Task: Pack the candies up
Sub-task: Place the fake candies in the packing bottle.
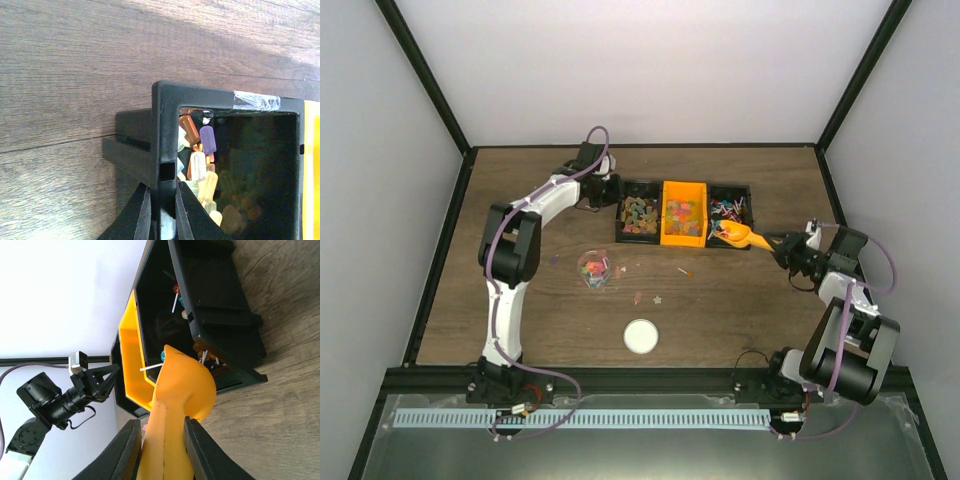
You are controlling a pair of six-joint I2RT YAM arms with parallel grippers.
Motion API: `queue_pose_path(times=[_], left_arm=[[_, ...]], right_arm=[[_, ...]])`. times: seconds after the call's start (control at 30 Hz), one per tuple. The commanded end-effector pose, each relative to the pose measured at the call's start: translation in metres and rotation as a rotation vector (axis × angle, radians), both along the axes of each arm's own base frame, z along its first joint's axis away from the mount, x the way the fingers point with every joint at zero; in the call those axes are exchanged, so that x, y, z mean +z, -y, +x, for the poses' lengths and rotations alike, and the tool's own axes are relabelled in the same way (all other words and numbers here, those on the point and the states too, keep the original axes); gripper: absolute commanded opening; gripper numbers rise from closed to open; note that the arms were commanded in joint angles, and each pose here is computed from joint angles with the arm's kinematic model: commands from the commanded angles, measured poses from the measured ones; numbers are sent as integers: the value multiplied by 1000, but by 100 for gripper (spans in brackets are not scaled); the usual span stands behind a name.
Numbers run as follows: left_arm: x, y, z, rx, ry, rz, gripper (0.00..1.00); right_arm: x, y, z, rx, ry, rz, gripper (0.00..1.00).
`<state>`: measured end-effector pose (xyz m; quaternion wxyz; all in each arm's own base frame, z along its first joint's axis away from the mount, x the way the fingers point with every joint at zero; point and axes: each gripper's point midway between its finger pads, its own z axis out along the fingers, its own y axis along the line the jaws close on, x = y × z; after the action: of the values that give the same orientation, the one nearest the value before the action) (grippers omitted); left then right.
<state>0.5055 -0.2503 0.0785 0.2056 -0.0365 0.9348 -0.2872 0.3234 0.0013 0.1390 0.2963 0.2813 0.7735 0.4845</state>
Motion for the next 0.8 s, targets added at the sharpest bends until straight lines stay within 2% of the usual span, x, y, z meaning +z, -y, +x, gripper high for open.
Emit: queue_pose_path(times=[0.0, 0.2, 0.37, 0.47, 0.6, 0.77], left_arm=[[-14, 10, -8, -11, -81, -41, 9], [-14, 11, -7, -9, -81, -42, 9], [-16, 12, -6, -12, -87, -47, 9], [-16, 11, -6, -10, -85, -36, 9], [-18, 12, -6, -11, -90, -42, 9], [-16, 11, -4, -11, -83, -33, 9]], right_arm=[[5, 0, 2, 26, 39, 30, 1], [19, 0, 0, 12, 68, 34, 1], [3, -4, 4, 11, 40, 70, 1], [8, 2, 4, -5, 54, -1, 1], [6, -8, 6, 11, 66, 74, 1], [8, -5, 10, -13, 95, 50, 1]])
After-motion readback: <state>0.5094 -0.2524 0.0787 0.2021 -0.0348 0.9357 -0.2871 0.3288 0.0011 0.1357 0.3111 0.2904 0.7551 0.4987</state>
